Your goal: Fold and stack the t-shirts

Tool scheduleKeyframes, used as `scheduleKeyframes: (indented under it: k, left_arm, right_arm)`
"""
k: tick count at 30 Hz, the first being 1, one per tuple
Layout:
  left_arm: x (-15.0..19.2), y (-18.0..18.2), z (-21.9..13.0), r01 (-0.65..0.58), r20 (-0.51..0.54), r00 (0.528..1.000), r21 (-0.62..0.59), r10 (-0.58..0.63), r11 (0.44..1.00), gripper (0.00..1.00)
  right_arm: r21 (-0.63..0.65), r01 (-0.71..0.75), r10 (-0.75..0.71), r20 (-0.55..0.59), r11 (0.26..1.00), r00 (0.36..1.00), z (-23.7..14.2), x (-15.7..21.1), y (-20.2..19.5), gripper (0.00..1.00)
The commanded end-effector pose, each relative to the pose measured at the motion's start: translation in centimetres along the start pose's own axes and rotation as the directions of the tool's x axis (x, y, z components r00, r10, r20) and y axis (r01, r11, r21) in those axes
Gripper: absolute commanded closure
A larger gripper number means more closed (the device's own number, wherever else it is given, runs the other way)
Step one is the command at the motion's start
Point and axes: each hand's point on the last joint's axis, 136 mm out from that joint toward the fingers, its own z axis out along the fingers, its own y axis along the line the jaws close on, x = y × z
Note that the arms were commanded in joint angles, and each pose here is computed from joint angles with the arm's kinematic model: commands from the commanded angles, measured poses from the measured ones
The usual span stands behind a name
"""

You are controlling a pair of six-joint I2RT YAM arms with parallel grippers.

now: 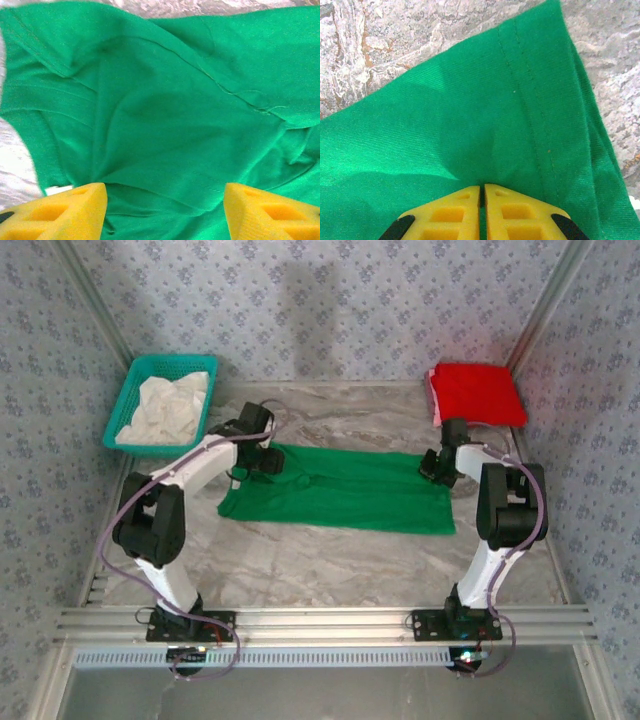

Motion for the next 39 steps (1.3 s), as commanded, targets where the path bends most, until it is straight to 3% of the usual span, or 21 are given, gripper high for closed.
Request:
scheduleKeyframes:
  k: [1, 7, 9, 11, 20, 23, 27, 29, 31, 39]
  left_arm:
    - [1.5, -2.1, -0.4, 0.09, -0.002, 0.996, 0.046, -0.09, 0.995, 0.36]
    - [3.4, -3.4, -1.7, 0.297, 0.087, 0.947, 0.127, -0.309, 0.946, 0.3]
    - [3.7, -3.4, -1.0, 0.341, 0.117, 0.925, 0.16, -0.361, 0.926, 0.24]
    - [3.9, -2.9, 0.0, 0.389, 0.093, 0.909, 0.162, -0.406, 0.907, 0.23]
    - [-0.6, -4.5, 2.6, 0.353, 0.157, 0.906, 0.234, -0.394, 0.906, 0.24]
    - [-1.7, -5.5, 3.3, 0.349, 0.153, 0.903, 0.283, -0.402, 0.893, 0.35]
    - [-2.9, -6.0, 2.9, 0.336, 0.171, 0.901, 0.306, -0.398, 0.891, 0.73]
    - [-3.2, -5.9, 2.3, 0.336, 0.179, 0.899, 0.305, -0.401, 0.891, 0.82]
    - [-3.1, -5.6, 1.6, 0.346, 0.173, 0.897, 0.3, -0.407, 0.889, 0.98]
    - [-0.7, -5.1, -1.4, 0.375, 0.115, 0.9, 0.287, -0.42, 0.882, 1.0]
  right_arm:
    - [-0.007, -0.023, 0.022, -0.021, 1.0, 1.0, 0.3, 0.6, -0.2, 0.87]
    - [-0.014, -0.008, 0.007, -0.022, 1.0, 1.0, 0.3, 0.7, 0.1, 0.87]
    - [-0.015, -0.007, 0.007, -0.022, 1.0, 1.0, 0.3, 0.7, 0.1, 0.87]
    - [-0.021, -0.007, 0.006, -0.021, 1.0, 1.0, 0.4, 0.6, 0.2, 0.87]
    - [-0.072, -0.016, 0.014, -0.035, 0.997, 0.999, 0.3, 1.0, 0.9, 0.87]
    - [-0.082, -0.018, 0.016, -0.024, 0.996, 1.0, -0.1, 0.8, 1.0, 0.87]
    - [-0.08, -0.016, 0.014, -0.02, 0.997, 1.0, -0.4, 0.8, 0.8, 0.87]
    - [-0.082, -0.018, 0.017, -0.019, 0.996, 1.0, -0.5, 0.8, 0.8, 0.87]
    - [-0.084, -0.021, 0.02, -0.016, 0.996, 1.0, -0.7, 0.8, 0.7, 0.87]
    - [-0.093, -0.023, 0.022, -0.012, 0.995, 1.0, -0.9, 0.6, 0.9, 0.87]
